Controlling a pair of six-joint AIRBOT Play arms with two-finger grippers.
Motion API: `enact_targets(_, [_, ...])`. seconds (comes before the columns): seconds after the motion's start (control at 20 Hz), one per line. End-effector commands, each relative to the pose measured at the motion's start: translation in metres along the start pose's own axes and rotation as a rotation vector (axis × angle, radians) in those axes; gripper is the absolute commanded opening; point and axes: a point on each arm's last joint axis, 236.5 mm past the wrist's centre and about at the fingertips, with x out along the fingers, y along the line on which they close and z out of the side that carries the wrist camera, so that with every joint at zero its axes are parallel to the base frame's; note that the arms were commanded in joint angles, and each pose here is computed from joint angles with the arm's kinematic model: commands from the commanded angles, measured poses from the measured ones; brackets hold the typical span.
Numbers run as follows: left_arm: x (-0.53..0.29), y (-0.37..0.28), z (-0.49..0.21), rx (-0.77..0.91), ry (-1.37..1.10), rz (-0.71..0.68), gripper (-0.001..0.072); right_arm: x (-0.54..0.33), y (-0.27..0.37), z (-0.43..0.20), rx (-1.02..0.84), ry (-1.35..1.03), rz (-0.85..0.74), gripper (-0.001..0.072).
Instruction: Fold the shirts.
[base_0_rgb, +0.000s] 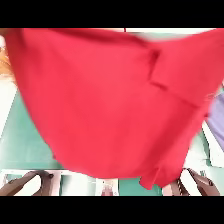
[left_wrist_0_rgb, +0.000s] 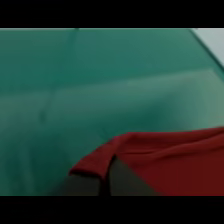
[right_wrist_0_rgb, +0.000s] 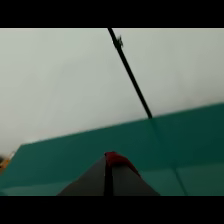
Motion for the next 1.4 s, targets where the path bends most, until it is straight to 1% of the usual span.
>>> enact_targets(0.0, [0.093,0.077,-0.098,-0.224,0.215,-0.034,0.0022,0.079,-0.077,-0.137,0.109,0.243,-0.104,0.0015])
enact_targets(0.15, [0.152,0.132,-0.162,-0.366,0.327,-0.011,0.0022,0.128,-0.137,-0.216,0.199,0.398,-0.200,0.0015])
enact_targets(0.3, [0.200,0.158,-0.193,-0.408,0.333,0.015,0.0022,0.171,-0.177,-0.255,0.268,0.467,-0.233,0.0015])
enact_targets(0.4, [0.225,0.166,-0.194,-0.391,0.310,0.043,0.0022,0.203,-0.191,-0.252,0.301,0.446,-0.225,0.0015])
enact_targets(0.6, [0.248,0.172,-0.145,-0.330,0.200,0.060,0.0021,0.253,-0.194,-0.209,0.320,0.361,-0.175,0.0015])
enact_targets(0.75, [0.246,0.179,-0.101,-0.316,0.099,0.085,0.0021,0.269,-0.189,-0.179,0.287,0.305,-0.144,0.0015])
enact_targets(0.9, [0.244,0.180,-0.084,-0.284,0.068,0.096,0.0021,0.275,-0.186,-0.165,0.269,0.280,-0.130,0.0015])
enact_targets(1.05, [0.241,0.183,-0.116,-0.271,0.195,0.121,0.0021,0.265,-0.187,-0.181,0.220,0.366,-0.113,0.0015])
enact_targets(1.1, [0.235,0.187,-0.136,-0.262,0.280,0.149,0.0021,0.256,-0.189,-0.193,0.188,0.437,-0.100,0.0015])
enact_targets(1.25, [0.210,0.197,-0.189,-0.255,0.519,0.229,0.0021,0.212,-0.217,-0.230,0.173,0.673,-0.153,0.0013])
enact_targets(1.35, [0.200,0.193,-0.217,-0.276,0.625,0.222,0.0021,0.186,-0.231,-0.249,0.160,0.780,-0.171,0.0013])
